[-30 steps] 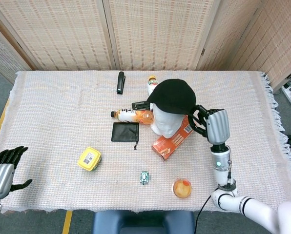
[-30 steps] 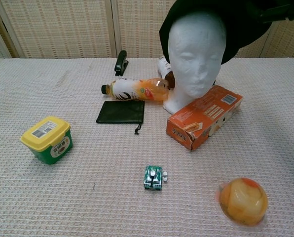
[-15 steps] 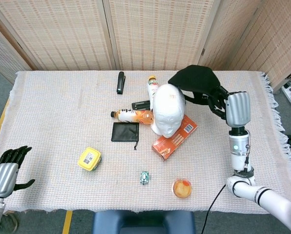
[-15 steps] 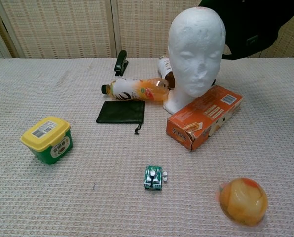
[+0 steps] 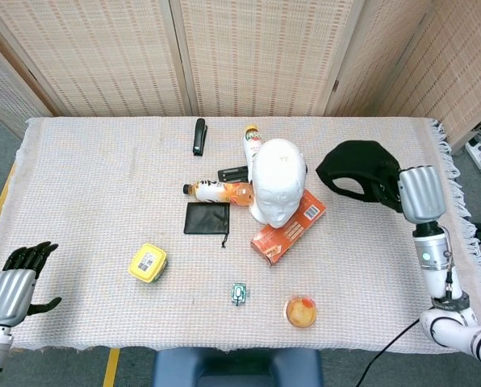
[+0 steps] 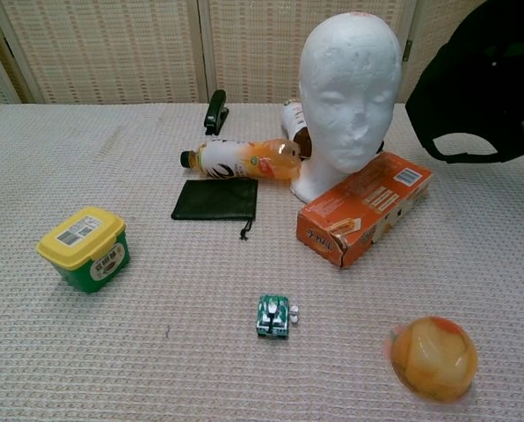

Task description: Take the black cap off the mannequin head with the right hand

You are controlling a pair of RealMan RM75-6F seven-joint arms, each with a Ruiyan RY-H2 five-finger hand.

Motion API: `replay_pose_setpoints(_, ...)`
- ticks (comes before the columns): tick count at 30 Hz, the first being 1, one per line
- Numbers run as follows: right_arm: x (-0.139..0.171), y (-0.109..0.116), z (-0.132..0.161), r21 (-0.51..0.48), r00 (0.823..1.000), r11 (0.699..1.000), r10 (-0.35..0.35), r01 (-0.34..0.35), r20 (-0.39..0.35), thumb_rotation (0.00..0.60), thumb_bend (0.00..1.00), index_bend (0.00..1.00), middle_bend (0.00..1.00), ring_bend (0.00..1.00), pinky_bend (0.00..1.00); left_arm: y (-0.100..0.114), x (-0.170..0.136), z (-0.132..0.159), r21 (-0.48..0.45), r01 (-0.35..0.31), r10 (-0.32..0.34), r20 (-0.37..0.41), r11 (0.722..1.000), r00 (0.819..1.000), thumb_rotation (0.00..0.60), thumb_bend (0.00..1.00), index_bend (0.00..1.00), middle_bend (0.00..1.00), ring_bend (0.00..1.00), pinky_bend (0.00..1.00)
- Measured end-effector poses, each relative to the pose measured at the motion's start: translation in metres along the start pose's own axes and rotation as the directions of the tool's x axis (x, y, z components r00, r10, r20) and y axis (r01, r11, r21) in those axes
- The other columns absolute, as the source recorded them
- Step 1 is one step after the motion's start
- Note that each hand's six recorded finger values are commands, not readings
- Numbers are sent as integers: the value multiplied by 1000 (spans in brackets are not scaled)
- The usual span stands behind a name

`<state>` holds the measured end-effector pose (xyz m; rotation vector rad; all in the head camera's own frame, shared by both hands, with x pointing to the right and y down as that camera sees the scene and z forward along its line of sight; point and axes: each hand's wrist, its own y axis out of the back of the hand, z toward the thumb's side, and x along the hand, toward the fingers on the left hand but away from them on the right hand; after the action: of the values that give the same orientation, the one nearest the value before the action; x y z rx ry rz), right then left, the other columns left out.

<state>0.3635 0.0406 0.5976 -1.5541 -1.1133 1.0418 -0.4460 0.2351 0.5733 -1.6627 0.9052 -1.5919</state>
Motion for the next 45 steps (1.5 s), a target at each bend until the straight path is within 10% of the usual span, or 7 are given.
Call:
replay_pose_setpoints(16, 19, -69, -8, 39, 971, 970, 237, -238, 18, 600, 774, 786, 998, 1000, 1000, -2, -2, 3, 3, 8, -8, 4, 1000, 1000, 600, 111, 155, 137, 147, 144)
replay_pose_setpoints(20, 13, -91, -10, 79, 959, 956, 281, -283, 43, 580, 263, 460, 837, 849, 996, -3, -3, 2, 4, 12, -12, -1, 1000, 1000, 600, 112, 154, 138, 148, 143)
replay_pose_setpoints(23, 12, -103, -9, 102, 947, 942, 316, -321, 63, 438, 13, 186, 575, 593, 850, -3, -3, 1, 4, 12, -12, -4, 1000, 1000, 600, 113, 154, 137, 147, 143)
replay_pose_setpoints(30, 16, -105, -5, 82, 937, 935, 340, -346, 83, 357, 0, 0, 253, 220, 432, -3, -2, 1, 6, 14, -14, -4, 1000, 1000, 600, 113, 154, 137, 148, 143)
replay_pose_setpoints(45, 85, -31, -18, 83, 973, 976, 191, -203, 133, 493, 174, 224, 331, 305, 455, 1, 4, 3, -4, -52, 52, 3, 999, 999, 600, 112, 158, 145, 149, 143)
